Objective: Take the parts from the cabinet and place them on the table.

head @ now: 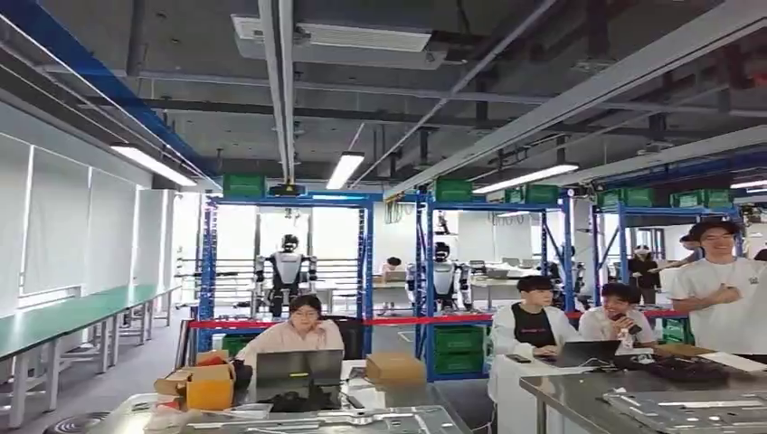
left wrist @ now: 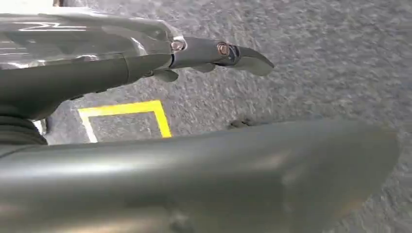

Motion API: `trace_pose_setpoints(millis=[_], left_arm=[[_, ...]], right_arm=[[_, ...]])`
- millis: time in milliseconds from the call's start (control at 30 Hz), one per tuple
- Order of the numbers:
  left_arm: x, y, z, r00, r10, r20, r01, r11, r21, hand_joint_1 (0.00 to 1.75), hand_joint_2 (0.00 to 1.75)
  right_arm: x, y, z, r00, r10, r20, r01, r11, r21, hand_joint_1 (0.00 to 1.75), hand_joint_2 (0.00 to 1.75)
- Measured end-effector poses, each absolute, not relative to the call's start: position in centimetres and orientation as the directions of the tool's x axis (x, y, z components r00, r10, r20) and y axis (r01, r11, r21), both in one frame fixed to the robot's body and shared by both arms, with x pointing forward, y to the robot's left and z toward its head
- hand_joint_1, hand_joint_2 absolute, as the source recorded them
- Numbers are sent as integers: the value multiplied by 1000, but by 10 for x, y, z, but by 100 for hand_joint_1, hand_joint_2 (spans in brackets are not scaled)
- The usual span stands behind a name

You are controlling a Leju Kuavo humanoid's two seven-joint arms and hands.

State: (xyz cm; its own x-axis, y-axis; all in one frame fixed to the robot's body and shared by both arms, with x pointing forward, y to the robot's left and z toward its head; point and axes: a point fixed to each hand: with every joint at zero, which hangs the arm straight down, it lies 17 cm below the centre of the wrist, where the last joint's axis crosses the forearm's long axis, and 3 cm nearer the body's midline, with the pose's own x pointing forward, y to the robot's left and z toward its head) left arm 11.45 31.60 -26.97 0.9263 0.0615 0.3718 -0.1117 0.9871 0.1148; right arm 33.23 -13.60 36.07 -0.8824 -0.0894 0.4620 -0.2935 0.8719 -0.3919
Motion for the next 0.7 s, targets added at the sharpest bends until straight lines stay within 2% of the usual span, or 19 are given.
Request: trace_pose_setpoints(millis=[700], left_arm=[[111,317,-270,928,60,367,-110,987,117,0,175]], right_arm=[[333,-138,357,-877,-90,472,-295,876,-381,175,175]])
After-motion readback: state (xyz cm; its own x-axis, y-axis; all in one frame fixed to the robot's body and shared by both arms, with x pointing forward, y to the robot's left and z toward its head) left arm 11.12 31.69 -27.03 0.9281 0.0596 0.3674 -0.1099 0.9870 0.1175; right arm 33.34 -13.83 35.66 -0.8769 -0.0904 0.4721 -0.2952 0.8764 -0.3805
